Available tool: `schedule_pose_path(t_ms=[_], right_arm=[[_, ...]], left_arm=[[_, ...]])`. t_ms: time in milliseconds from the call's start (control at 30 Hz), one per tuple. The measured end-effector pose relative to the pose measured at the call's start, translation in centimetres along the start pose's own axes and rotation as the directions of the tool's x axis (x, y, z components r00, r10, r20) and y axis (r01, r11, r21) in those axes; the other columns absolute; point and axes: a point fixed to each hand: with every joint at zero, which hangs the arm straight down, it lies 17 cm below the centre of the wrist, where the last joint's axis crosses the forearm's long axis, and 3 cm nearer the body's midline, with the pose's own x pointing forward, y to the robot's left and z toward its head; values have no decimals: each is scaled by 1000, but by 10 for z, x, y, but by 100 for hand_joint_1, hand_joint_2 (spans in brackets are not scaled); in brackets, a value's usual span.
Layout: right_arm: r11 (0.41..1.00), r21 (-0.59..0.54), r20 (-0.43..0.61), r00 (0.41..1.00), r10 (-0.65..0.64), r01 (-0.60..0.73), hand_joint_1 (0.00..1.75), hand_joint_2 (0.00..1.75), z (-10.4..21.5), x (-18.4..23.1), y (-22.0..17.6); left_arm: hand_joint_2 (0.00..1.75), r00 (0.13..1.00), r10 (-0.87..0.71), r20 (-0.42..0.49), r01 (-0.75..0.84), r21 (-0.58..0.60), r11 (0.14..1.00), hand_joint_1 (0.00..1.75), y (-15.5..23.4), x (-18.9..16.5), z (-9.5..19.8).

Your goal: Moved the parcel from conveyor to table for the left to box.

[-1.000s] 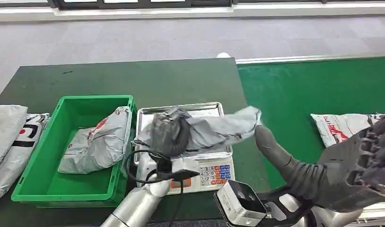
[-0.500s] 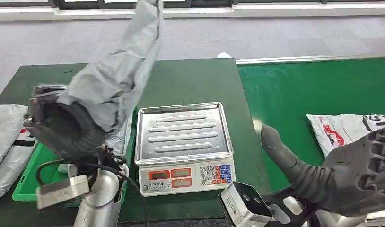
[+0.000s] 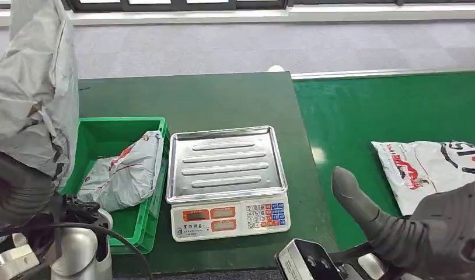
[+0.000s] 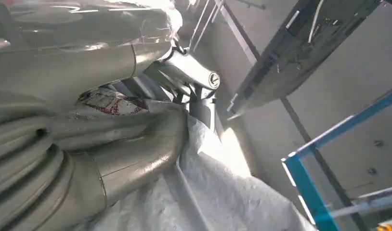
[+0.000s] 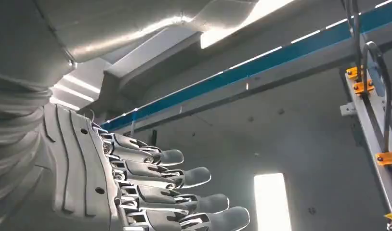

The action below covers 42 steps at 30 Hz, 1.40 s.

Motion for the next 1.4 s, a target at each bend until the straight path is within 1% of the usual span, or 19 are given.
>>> schedule_pose_path(t_ms=[200, 267, 467, 567, 700, 800, 967, 1100, 1133, 1167, 1400], right_arm=[[1000, -1, 0, 1000, 1, -1, 0, 175, 0, 0, 0], [1000, 0, 4, 1000, 2, -2, 0, 175, 0, 0, 0], [1000, 1, 8, 1000, 18, -18, 0, 175, 2, -2, -6], [1000, -2, 12, 1000, 25, -24, 0, 175, 2, -3, -9], [1000, 5, -7, 1000, 27, -27, 0, 175, 3, -6, -8], [1000, 9, -27, 999, 27, -27, 0, 175, 4, -10, -8], [999, 10, -34, 999, 31, -31, 0, 175, 5, -12, -8], [999, 18, -74, 996, 47, -46, 0, 175, 7, -22, -7], [998, 20, -84, 995, 52, -51, 0, 175, 8, -26, -7], [998, 22, -92, 994, 56, -54, 0, 175, 8, -28, -7], [996, 49, -81, 993, 81, -77, 0, 175, 15, -33, -2]], left_arm=[[175, 1000, -14, -2, 14, 1, 1000, 175, 3, -3, 0], [175, 999, -50, -8, 50, -3, 999, 175, 8, -11, 3], [175, 969, -221, -108, 211, -97, 973, 175, 22, -72, 39], [175, 944, -300, -135, 282, -140, 949, 175, 33, -93, 54], [175, 901, -415, -126, 380, -230, 896, 175, 41, -115, 77], [175, 870, -472, -143, 423, -279, 862, 175, 50, -132, 93], [175, 839, -518, -166, 448, -332, 830, 175, 58, -147, 114], [175, 824, -545, -151, 459, -384, 801, 175, 53, -154, 127], [175, 822, -550, -150, 460, -397, 795, 37, 52, -155, 131], [175, 820, -552, -154, 457, -403, 793, 0, 52, -157, 134], [175, 819, -544, -184, 447, -389, 805, 0, 56, -160, 136]])
